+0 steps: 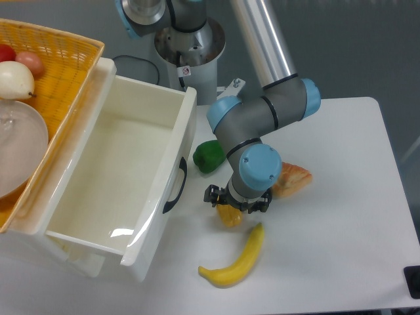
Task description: Pick up the yellow pepper
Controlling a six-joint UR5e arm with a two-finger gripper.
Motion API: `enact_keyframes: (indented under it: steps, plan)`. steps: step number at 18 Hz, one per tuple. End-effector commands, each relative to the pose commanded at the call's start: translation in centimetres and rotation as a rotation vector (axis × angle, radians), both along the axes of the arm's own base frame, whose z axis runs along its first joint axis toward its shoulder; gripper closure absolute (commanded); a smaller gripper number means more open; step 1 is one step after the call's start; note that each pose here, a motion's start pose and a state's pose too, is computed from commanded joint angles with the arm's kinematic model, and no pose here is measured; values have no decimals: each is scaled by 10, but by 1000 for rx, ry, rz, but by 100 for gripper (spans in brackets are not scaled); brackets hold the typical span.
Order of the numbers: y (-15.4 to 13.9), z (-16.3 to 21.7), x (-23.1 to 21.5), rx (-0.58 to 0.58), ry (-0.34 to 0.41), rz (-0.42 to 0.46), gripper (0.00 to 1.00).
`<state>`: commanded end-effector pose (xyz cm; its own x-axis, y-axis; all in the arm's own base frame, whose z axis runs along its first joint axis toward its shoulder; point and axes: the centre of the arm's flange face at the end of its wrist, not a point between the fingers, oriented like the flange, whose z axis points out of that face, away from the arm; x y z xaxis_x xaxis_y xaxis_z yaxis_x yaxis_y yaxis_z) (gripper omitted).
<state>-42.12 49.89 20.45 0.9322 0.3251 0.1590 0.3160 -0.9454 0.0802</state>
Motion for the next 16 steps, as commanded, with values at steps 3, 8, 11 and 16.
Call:
enact_keyframes:
  steps: [3,8,11,16]
  plan:
    - [1,-2,1,-1,1,-3,0]
    - [-1,-3,1,-10,2,-2,1]
    - [-1,-3,3,-8,-2,2,15]
    - [-1,-5,3,-9,-2,8,34]
